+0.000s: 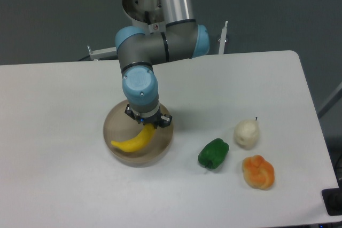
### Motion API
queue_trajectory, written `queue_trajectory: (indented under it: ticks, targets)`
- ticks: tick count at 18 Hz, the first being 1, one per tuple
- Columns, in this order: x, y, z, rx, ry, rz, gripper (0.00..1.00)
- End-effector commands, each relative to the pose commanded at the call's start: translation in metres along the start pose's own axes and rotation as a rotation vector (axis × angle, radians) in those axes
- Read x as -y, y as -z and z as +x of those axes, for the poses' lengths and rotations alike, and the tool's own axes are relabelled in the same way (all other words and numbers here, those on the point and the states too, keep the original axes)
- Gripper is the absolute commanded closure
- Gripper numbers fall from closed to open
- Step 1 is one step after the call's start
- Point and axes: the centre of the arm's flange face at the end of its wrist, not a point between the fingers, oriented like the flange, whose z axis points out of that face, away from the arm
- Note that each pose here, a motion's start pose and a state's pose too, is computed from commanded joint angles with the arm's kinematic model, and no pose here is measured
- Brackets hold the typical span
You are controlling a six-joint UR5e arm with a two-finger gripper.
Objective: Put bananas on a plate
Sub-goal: 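Lower the banana onto the beige plate, then open the gripper to release the banana on the plate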
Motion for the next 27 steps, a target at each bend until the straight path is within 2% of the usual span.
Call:
queue_trajectory:
  ticks: [12,14,15,17,18,23,27]
  targets:
    - [0.011,-0.01,-0.003,0.012,-0.008,0.02,0.69]
    - [0.011,-0.007,-0.003,0.015,-0.007,0.025,0.6]
    - [0.011,-0.005,-0.003,0.018,-0.007,0.029,0.49]
    - [0.01,-0.002,-0.004,0.02,-0.004,0.033,0.03]
    - [0.01,0.0,-0.005,0.022,-0.003,0.037,0.0]
    - [0.0,0.032,-0.016,0.048,0.014,0.082,0.0]
    - [-0.02,0.069,-0.062,0.081,0.048,0.132,0.0]
